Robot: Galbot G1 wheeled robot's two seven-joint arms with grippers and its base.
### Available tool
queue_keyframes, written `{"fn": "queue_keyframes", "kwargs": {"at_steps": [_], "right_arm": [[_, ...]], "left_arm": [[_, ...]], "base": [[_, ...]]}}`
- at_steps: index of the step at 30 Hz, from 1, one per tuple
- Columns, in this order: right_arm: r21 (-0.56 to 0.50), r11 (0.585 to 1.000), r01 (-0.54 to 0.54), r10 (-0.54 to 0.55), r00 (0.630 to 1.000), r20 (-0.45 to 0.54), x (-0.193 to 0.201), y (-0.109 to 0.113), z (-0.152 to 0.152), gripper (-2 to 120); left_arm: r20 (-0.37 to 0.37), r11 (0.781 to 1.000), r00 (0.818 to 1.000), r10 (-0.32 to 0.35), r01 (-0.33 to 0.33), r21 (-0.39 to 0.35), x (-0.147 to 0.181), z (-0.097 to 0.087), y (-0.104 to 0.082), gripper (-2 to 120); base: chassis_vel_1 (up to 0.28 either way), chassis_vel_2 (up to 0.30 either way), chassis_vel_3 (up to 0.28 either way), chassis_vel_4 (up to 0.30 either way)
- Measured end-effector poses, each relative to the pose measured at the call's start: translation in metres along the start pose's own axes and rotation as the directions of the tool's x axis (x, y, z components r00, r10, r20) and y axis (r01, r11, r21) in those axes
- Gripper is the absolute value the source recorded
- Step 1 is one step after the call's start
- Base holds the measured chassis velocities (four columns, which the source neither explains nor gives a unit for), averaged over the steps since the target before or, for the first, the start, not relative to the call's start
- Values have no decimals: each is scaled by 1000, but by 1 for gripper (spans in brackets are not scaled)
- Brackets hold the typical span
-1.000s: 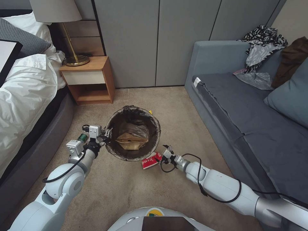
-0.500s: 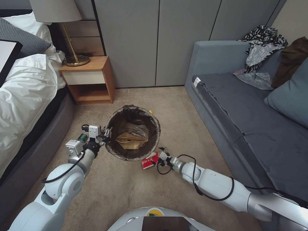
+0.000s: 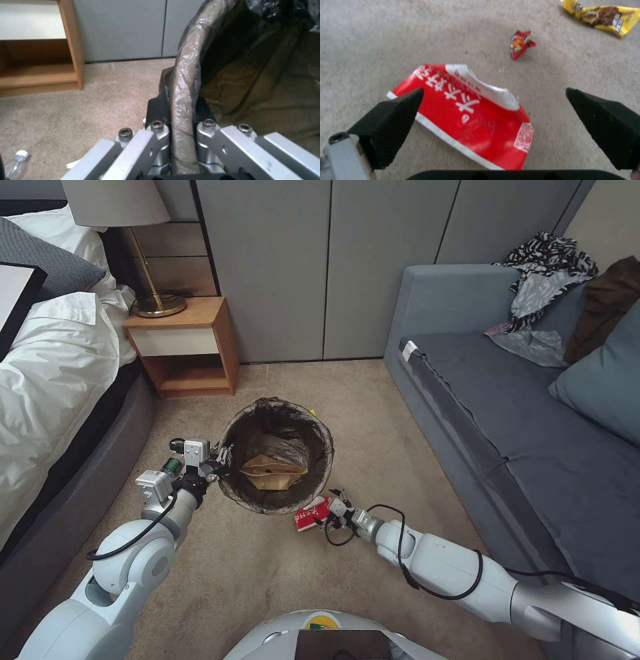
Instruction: Pick up the trash bin, then pick up the garbage from the floor and place it into the trash bin.
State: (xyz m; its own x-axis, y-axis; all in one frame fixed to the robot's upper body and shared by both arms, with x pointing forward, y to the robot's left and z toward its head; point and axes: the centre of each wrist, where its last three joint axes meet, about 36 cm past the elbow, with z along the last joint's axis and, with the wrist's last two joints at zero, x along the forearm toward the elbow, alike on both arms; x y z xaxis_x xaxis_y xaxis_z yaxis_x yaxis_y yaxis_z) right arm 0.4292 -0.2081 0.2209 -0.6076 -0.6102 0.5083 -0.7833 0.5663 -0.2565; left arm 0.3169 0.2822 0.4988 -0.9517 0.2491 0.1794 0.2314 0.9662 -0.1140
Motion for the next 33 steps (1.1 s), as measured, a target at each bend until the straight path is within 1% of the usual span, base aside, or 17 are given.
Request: {"fn": "queue_keyframes", "kwargs": {"at_steps": [14, 18, 33], "right_arm": [[8, 1000, 6, -6, 1000, -16, -4, -5, 15, 100], [14, 1000, 8, -8, 1000, -20, -9, -9, 20, 100], [20, 1000, 3, -2, 1000, -25, -21, -17, 23, 100]], "left_arm": [[2, 1000, 1000, 1, -1, 4, 0, 0, -1, 4], [2, 1000, 1000, 2, -2, 8, 0, 1, -2, 4], [4, 1000, 1000, 3, -3, 6, 0, 0, -2, 4]], "base": [[0, 0, 0, 0], [0, 0, 0, 0], [0, 0, 0, 0]]}}
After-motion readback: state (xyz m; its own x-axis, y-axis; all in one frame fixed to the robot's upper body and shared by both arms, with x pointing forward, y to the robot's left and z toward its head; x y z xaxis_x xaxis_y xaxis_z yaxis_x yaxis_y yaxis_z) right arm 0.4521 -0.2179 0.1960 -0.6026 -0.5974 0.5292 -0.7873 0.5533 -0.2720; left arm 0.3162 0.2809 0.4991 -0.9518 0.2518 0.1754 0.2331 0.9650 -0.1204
